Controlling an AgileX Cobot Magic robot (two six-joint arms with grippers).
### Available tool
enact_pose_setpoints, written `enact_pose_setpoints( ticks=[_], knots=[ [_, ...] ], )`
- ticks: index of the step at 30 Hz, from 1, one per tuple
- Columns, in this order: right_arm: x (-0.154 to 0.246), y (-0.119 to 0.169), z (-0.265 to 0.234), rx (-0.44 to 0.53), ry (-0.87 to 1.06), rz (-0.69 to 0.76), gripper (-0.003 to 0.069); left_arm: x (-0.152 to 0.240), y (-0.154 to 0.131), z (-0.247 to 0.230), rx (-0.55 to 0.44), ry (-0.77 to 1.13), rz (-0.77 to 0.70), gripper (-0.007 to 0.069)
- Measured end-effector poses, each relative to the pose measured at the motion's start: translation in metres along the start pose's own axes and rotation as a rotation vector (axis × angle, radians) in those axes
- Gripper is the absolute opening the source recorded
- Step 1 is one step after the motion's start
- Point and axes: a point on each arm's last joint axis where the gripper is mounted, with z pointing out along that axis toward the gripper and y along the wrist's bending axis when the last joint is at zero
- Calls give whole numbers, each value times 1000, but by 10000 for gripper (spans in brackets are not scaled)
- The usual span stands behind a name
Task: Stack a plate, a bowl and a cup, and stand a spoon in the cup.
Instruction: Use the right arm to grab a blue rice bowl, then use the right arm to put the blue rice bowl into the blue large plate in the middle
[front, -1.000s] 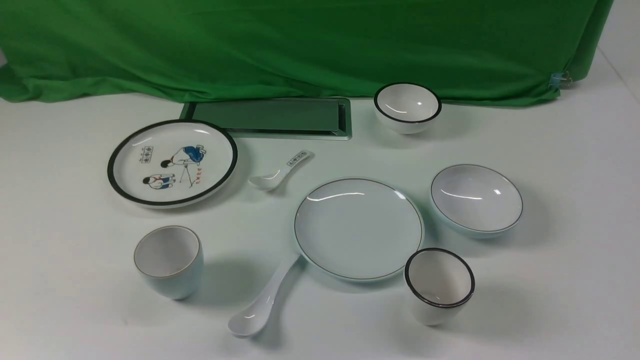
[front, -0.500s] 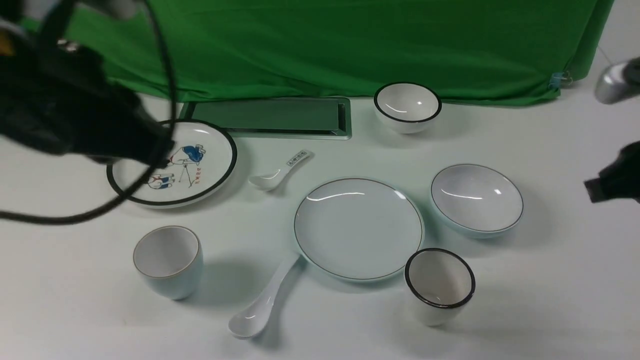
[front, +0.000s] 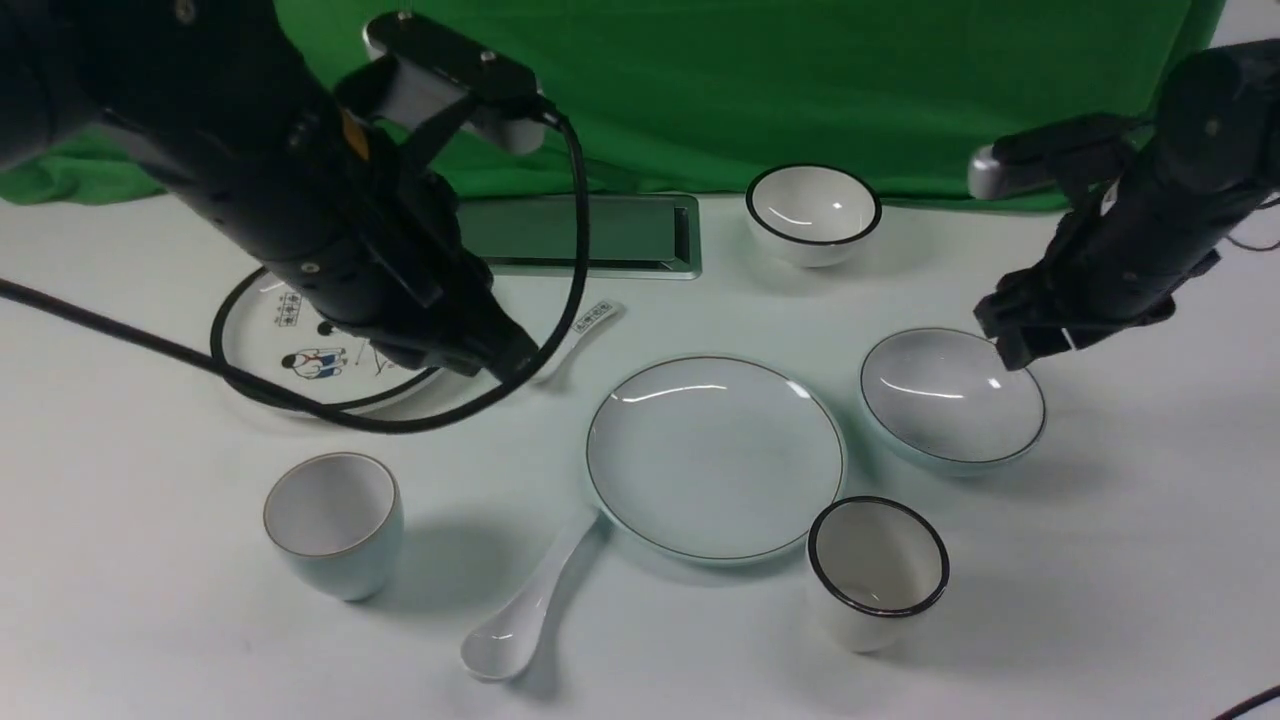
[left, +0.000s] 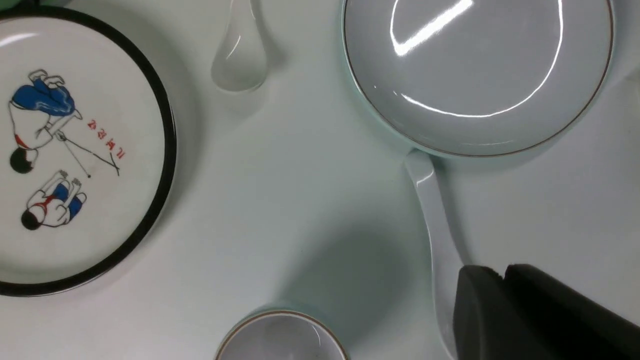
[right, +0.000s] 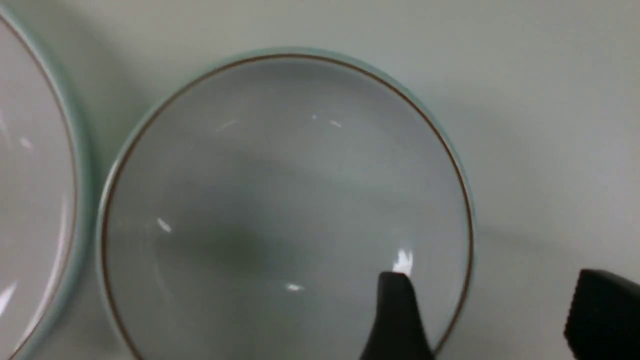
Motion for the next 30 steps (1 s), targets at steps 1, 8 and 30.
enact_pose_setpoints(
  ticks=[1,8,30],
  knots=[
    [-3,-2,14,-2,20,12,480,-1,0,1,-2,-2,1,-7],
    [0,-3,60,-18,112,37,355,-2,1,5,-3,-4,5,-7],
    [-38,107,3,-474,-68,-196,70,0,3,4,-21,15,22,-7]
  ],
)
